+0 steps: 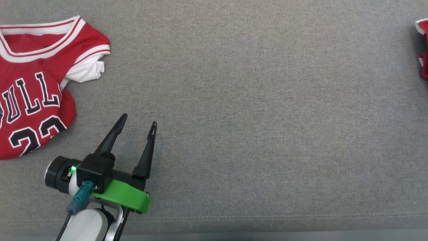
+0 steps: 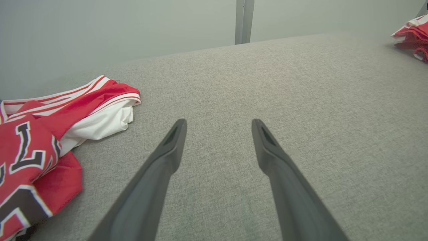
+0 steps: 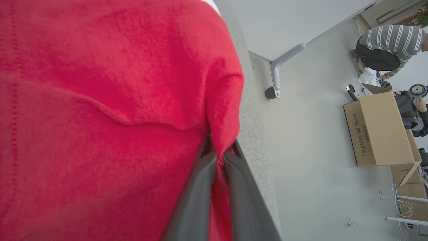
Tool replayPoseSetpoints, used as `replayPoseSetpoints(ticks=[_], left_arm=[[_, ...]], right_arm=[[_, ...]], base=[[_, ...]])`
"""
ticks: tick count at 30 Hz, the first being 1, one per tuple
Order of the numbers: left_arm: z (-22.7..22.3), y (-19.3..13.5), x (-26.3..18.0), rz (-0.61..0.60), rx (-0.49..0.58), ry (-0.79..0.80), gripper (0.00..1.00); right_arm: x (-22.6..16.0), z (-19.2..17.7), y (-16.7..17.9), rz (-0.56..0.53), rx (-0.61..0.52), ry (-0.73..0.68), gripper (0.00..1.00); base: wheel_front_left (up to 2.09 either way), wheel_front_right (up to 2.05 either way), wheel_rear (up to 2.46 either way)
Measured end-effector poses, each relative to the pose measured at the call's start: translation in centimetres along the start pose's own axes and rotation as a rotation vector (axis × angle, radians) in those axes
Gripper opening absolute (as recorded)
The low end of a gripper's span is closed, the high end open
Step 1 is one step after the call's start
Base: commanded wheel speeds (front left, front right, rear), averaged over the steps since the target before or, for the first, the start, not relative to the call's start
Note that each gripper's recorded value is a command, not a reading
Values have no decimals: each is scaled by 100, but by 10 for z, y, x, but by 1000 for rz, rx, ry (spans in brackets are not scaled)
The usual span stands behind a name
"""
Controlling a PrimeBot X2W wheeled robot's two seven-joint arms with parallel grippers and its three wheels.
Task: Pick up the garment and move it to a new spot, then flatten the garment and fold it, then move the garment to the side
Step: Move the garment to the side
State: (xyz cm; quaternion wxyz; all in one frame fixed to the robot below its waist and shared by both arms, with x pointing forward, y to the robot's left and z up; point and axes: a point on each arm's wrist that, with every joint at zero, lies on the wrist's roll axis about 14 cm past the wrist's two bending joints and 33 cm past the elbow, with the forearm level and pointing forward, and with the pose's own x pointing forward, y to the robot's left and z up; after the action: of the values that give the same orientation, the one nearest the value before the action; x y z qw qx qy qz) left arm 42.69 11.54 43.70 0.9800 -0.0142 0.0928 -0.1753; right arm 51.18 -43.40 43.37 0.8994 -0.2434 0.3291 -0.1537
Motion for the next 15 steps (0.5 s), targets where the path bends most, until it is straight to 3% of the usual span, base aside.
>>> replayPoseSetpoints(ticks=[1,2,3,10,15], left_arm=[[-2,0,1,0,1,6,100],[-4,0,1,-2,3,11,100],[-5,0,2,-2,2,13,100],[2,4,5,15,17,-19,100],[17,10,1,63,-8,-71,100]], right_arm=[[2,-3,-2,-5,-4,9,11],[3,-6,-3,-9,-3,13,82],[4,-9,-3,-11,5,18,100],[4,2,6,0,33,-84,100],[-10,36,40,74,186,-278,100]], base=[[0,0,0],[0,0,0],[0,0,0],[0,0,0],[0,0,0]])
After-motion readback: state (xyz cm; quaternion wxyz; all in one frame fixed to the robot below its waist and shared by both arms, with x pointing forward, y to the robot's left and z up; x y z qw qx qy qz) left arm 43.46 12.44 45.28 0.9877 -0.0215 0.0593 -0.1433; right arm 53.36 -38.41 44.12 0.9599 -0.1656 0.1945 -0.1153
